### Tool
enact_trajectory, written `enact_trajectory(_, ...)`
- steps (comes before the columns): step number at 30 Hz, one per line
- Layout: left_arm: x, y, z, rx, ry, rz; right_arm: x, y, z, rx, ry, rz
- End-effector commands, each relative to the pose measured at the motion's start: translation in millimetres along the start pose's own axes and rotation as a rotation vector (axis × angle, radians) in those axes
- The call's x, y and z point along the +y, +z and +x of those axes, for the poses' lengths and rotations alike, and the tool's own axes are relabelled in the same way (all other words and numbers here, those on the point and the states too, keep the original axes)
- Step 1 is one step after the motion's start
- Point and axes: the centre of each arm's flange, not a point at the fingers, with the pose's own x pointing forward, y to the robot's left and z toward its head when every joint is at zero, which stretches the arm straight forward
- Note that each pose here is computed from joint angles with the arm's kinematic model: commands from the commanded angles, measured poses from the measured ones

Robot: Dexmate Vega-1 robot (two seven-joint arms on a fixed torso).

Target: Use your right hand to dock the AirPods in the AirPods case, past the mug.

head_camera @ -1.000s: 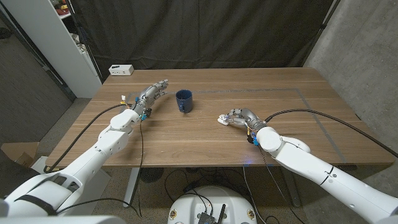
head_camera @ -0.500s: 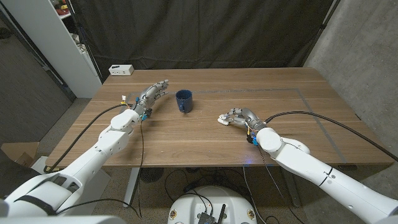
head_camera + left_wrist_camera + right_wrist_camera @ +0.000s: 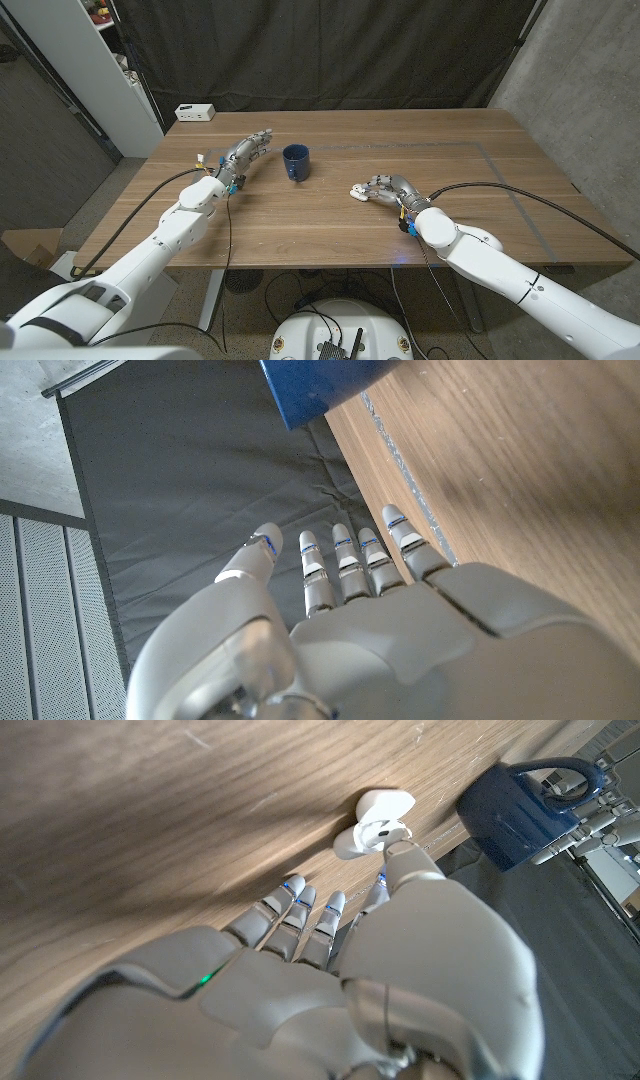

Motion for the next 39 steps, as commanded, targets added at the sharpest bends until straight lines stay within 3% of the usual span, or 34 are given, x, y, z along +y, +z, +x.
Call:
enact_trajectory(1, -2.6, 0.5, -2.3, 0.004, 0.000, 0.011, 0.4, -7.1, -2.7, 0.019, -0.004, 0.004)
enact_trajectory(27, -0.7, 1.2, -9.0, 0.002, 0.000, 0.014, 6.5, -13.5, -7.1, 0.077, -0.044, 0.002)
enact_trajectory(39, -1.5, -0.2, -12.9, 0.002, 0.002, 0.014, 7.6, -13.8, -12.1, 0.072, -0.042, 0.019)
